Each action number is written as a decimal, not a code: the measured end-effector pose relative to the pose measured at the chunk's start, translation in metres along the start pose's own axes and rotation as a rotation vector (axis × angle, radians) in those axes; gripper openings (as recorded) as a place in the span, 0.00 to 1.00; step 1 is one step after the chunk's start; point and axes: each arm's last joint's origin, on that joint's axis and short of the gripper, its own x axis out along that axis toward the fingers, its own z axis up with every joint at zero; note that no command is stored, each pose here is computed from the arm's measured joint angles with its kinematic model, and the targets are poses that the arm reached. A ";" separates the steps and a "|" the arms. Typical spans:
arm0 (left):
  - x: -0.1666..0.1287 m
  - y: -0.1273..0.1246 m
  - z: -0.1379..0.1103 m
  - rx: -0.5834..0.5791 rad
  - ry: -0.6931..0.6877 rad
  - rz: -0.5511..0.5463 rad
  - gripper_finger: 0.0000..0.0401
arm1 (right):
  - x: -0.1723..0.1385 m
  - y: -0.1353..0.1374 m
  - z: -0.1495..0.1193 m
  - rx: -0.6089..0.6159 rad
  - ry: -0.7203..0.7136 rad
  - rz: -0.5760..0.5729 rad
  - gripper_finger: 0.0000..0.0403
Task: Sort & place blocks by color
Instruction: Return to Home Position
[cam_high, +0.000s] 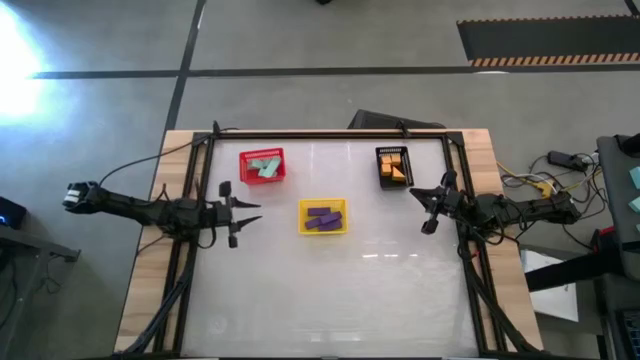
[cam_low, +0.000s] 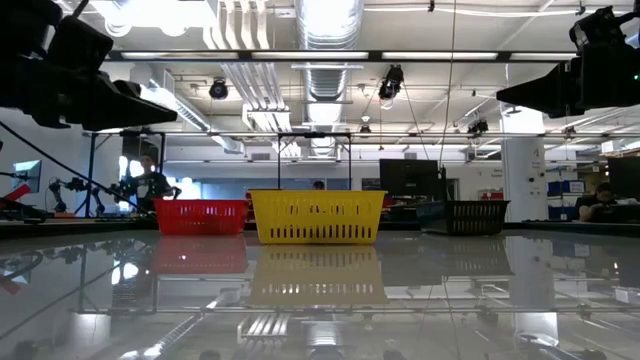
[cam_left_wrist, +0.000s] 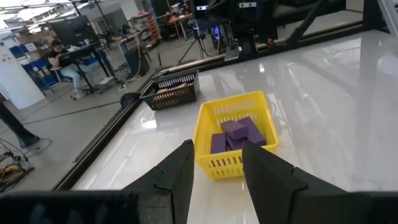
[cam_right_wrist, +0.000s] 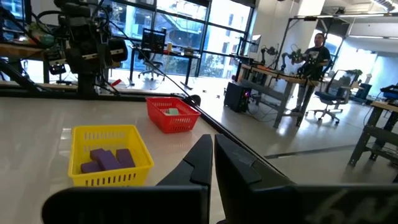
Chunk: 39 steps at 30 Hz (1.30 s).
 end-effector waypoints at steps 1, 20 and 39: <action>0.000 0.000 0.000 0.000 -0.001 0.000 0.30 | 0.000 0.000 0.000 0.000 0.000 0.000 0.02; 0.002 -0.001 -0.002 0.007 0.018 -0.004 0.30 | 0.000 0.000 0.000 -0.128 0.000 0.000 0.02; 0.005 -0.003 -0.006 0.026 0.065 -0.016 0.30 | 0.000 0.000 0.000 -0.129 0.000 0.000 0.02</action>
